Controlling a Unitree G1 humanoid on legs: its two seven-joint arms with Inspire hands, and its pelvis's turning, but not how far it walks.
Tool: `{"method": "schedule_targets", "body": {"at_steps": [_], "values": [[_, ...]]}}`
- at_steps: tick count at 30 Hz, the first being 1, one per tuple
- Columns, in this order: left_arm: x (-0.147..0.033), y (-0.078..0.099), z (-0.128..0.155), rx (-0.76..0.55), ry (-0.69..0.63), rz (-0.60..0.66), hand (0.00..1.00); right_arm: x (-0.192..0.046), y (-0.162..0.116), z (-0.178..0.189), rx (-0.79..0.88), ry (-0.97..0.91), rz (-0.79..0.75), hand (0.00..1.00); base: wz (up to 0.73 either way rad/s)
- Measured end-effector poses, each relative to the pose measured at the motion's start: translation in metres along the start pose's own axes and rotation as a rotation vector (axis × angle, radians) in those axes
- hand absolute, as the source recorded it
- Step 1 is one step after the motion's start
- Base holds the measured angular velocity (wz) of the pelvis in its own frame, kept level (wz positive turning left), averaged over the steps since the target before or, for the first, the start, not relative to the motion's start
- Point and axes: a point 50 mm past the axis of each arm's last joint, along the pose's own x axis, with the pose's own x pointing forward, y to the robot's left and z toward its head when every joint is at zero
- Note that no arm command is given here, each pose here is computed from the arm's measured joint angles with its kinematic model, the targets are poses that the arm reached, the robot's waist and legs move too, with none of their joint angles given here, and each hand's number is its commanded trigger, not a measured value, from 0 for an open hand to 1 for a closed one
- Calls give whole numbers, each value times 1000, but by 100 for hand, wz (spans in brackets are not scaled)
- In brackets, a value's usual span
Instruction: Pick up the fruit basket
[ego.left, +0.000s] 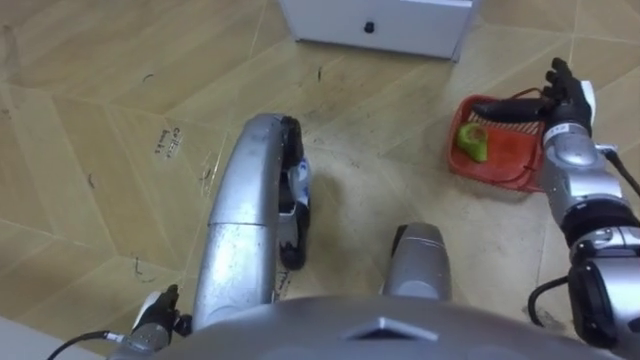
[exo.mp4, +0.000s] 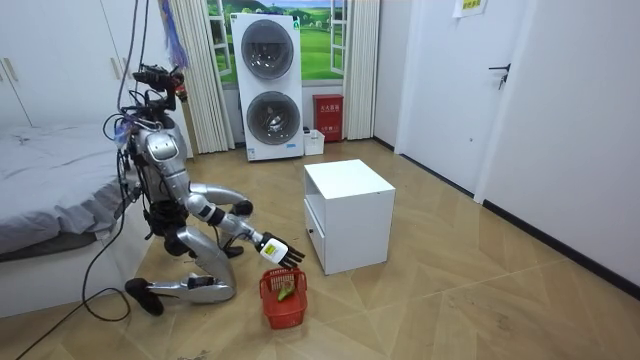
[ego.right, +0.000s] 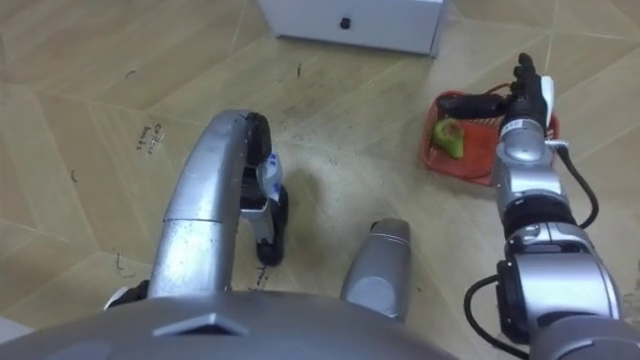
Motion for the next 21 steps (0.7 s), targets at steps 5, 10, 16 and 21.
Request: {"method": "schedule_targets", "body": {"at_steps": [5,10,16,21], "values": [[0,-2,0,23,5,-27,0,2,-2,3,-26,0,-2,0,1],[0,-4,-1,-21,16,-39,0,2,-1,-2,-22,26,5,0,0],[-1,-5,-5,-17,37,-44,0,1,-4,-16,-28,89,12,0,0],[-1,-6,-6,-16,37,-48,0,2,-12,-14,-29,84,-6,0,0]]}}
